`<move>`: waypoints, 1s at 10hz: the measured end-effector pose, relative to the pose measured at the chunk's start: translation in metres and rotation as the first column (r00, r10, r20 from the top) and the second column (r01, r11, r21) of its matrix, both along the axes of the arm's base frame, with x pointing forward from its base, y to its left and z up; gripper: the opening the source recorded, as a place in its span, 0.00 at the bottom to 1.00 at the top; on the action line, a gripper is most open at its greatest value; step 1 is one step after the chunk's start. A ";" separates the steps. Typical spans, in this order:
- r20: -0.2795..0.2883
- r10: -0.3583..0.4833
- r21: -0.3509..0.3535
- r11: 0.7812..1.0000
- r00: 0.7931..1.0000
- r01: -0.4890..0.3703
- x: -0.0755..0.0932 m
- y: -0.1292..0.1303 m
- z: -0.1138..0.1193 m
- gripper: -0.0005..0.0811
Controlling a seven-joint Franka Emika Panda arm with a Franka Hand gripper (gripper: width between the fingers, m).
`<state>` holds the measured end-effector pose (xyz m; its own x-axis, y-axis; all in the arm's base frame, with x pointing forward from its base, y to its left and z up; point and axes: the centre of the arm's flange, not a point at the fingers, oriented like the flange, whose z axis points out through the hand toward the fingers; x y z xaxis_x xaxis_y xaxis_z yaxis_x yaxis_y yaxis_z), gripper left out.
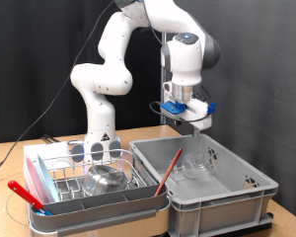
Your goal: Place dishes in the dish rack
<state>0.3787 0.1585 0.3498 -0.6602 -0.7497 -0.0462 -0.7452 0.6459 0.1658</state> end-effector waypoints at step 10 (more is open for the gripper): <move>-0.009 -0.130 -0.059 0.990 0.991 0.129 -0.001 -0.003 0.019 1.00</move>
